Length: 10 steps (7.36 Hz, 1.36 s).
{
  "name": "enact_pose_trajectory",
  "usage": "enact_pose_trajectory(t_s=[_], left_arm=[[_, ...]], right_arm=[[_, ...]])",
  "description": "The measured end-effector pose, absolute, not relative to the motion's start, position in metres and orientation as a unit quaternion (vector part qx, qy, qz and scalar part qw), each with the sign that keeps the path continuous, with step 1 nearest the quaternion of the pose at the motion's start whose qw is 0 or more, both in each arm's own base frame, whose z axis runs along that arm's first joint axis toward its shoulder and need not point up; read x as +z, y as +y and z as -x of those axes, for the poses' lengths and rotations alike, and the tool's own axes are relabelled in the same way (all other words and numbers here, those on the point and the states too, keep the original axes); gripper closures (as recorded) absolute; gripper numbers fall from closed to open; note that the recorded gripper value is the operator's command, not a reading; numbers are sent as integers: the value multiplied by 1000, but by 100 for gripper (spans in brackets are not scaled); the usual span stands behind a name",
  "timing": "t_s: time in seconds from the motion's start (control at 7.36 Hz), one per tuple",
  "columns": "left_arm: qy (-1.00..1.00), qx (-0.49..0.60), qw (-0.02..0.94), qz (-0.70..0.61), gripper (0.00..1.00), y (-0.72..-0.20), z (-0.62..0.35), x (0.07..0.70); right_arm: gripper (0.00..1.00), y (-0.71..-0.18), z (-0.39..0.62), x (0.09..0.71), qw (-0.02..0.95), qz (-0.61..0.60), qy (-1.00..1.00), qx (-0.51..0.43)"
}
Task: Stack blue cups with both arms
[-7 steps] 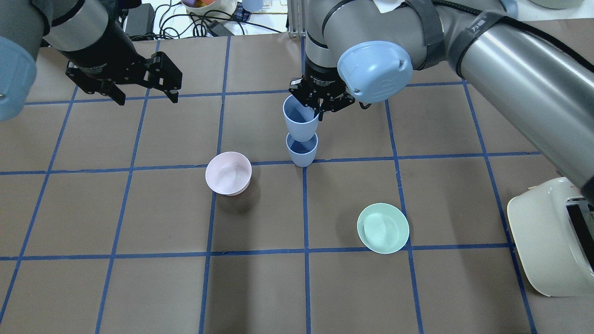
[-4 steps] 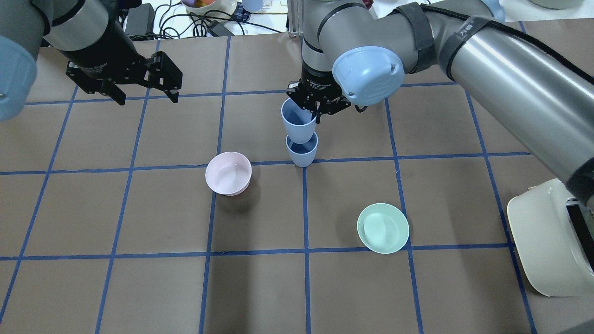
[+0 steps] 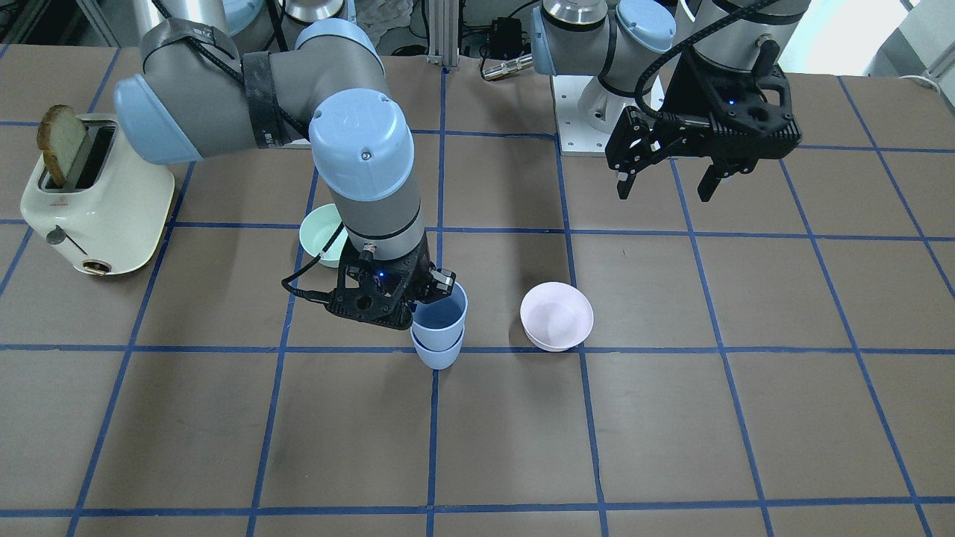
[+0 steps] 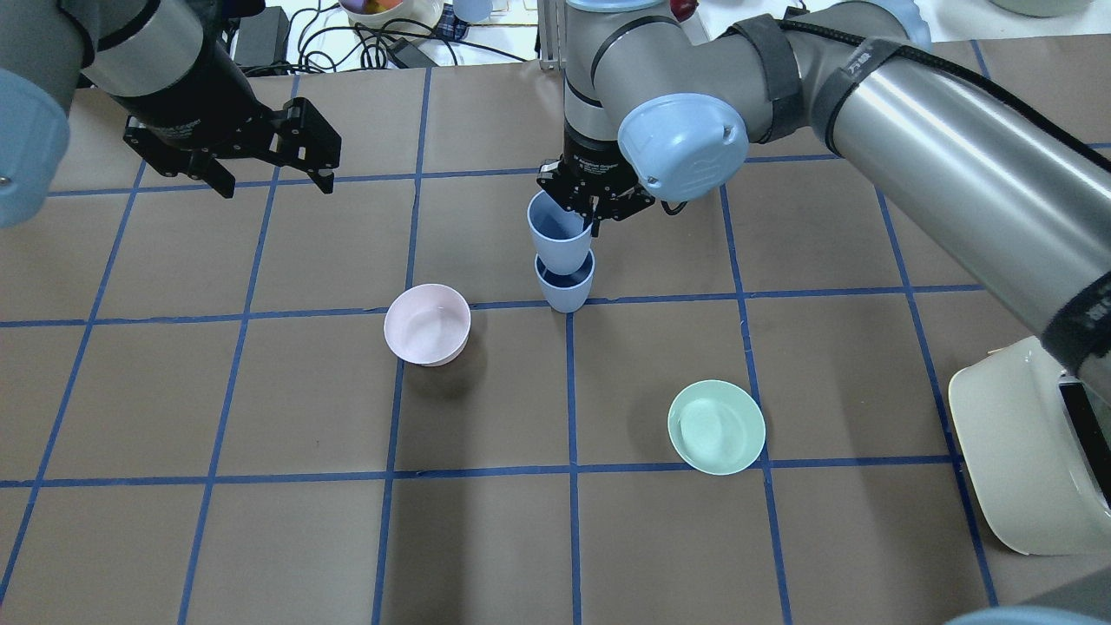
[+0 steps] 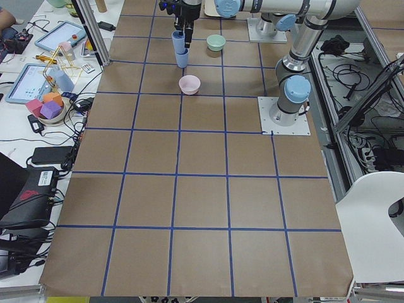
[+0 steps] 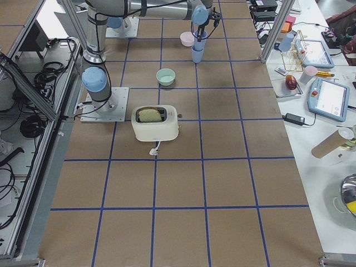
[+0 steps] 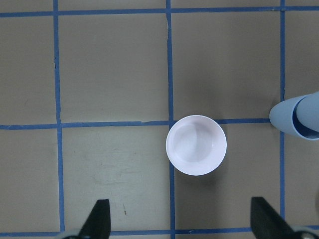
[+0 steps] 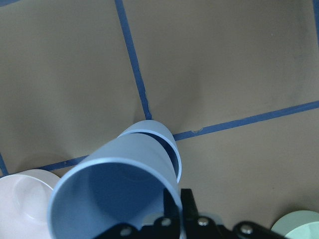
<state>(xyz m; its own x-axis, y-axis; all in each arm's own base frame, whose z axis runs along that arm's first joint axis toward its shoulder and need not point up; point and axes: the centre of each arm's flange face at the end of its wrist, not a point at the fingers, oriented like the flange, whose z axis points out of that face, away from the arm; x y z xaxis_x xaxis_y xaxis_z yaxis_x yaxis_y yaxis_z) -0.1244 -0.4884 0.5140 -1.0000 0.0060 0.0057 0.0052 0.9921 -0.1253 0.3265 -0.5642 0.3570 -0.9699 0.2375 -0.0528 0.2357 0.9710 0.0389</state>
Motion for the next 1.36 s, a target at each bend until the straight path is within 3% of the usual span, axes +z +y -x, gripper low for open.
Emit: enact_pose_trajectory(t_s=[0.27,0.41,0.54,1.09,1.36], left_arm=[[-998,64,3,3,0,-488,124,515],[-998,64,3,3,0,-488,124,515],[-998,64,3,3,0,-487,124,515],[-998,64,3,3,0,-487,124,516],[-998,64,3,3,0,-487,124,516]], right_arm=[[68,-564,-326,354,27,-120,992,18],[18,-565,-326,350,26,-121,992,21],[0,-567,-327,346,25,-121,992,21],[0,-584,-315,359,33,-122,992,-2],[0,-606,-272,411,25,-106,994,10]])
